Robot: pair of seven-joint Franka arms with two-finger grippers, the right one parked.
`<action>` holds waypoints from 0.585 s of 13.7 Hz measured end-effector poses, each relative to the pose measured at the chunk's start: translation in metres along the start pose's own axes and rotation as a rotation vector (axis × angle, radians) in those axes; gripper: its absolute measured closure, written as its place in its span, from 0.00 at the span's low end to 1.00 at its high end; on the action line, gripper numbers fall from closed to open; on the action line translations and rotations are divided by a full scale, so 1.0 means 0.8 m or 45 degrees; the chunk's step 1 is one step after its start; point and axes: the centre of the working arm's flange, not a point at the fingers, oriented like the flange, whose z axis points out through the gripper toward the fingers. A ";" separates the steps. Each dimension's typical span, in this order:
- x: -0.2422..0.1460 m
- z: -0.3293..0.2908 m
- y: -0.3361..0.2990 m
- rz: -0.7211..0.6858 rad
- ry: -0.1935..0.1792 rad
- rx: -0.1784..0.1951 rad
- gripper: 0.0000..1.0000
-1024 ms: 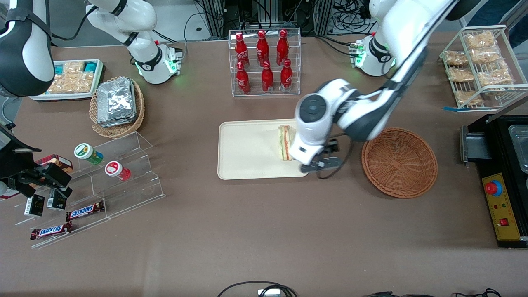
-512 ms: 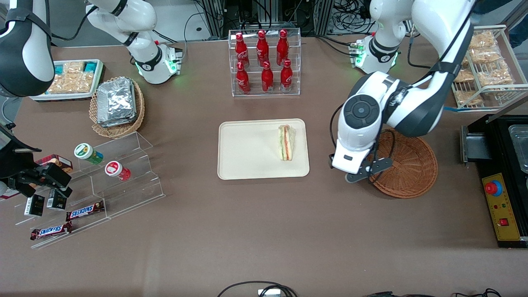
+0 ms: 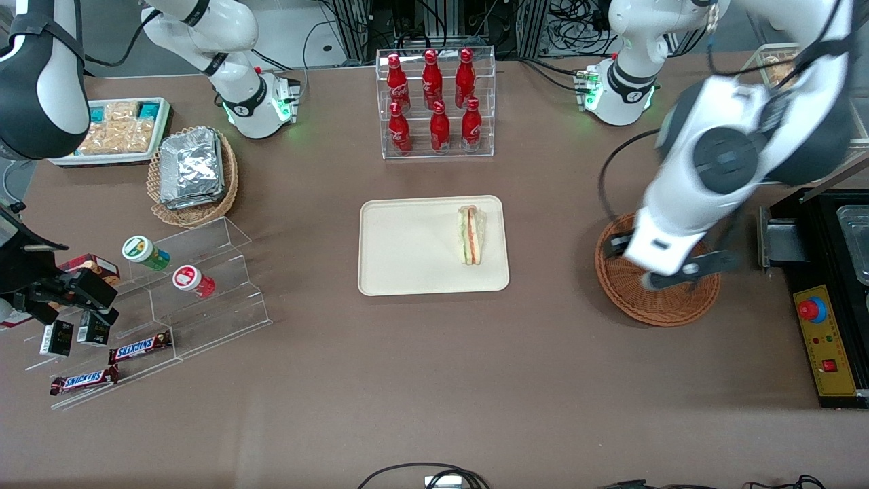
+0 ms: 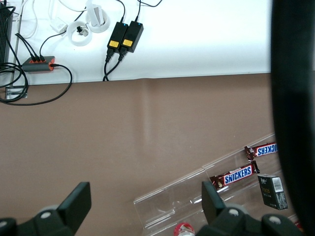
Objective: Place sandwich from basket to tray
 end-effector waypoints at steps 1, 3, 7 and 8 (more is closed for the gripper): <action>-0.004 -0.017 -0.030 0.050 -0.018 -0.004 0.00; -0.015 -0.044 -0.084 0.170 -0.054 -0.025 0.00; -0.026 -0.075 -0.150 0.370 -0.037 -0.053 0.00; -0.027 -0.078 -0.155 0.404 -0.032 -0.053 0.00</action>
